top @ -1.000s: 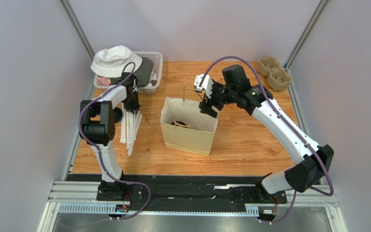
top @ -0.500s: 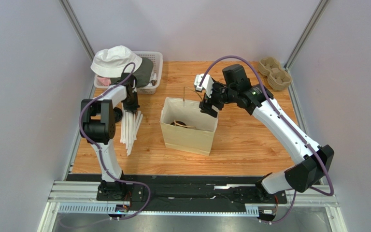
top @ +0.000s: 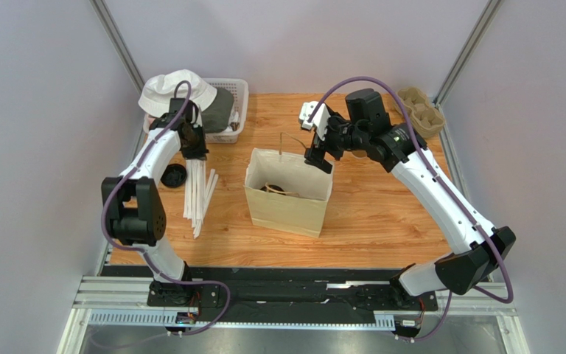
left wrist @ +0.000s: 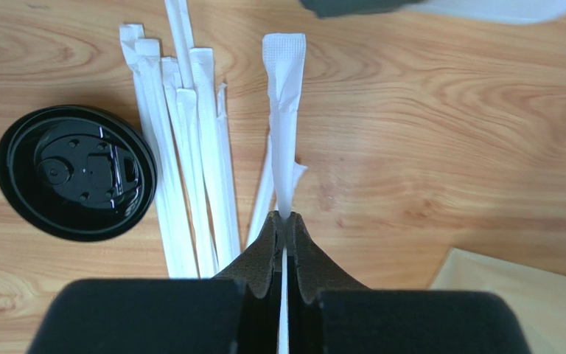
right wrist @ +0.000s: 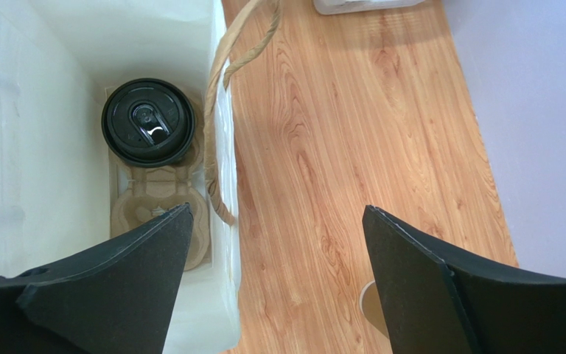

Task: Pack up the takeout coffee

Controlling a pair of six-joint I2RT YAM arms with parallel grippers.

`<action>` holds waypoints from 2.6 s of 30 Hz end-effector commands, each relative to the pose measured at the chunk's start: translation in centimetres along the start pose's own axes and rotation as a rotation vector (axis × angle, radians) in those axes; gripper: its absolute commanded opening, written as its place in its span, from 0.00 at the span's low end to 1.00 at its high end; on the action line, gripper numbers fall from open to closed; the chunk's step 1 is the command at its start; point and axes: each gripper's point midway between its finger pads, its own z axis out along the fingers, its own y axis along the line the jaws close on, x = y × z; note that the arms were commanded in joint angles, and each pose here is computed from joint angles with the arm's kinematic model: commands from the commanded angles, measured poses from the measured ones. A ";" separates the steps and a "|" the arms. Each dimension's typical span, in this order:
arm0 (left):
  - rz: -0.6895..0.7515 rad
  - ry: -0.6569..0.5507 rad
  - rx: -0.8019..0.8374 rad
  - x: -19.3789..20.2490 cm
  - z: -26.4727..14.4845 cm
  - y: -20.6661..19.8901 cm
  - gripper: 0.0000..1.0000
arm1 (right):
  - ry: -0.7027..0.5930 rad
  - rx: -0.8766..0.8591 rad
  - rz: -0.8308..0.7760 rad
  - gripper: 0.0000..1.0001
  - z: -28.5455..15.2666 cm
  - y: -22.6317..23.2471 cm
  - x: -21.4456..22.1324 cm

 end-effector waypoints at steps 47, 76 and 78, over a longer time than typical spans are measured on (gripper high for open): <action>0.584 -1.114 1.210 2.5 -47.6 -18.9 0.00 | -0.929 -0.269 0.263 0.39 -8.9 5.7 -32.8; 0.272 -0.913 0.658 0.4 -35.5 -11.7 0.95 | -0.609 -0.073 0.150 0.00 -9.1 6.1 -22.0; 0.270 -0.898 0.666 0.6 -35.2 -11.9 0.95 | -0.584 -0.065 0.137 0.00 -8.6 6.2 -20.9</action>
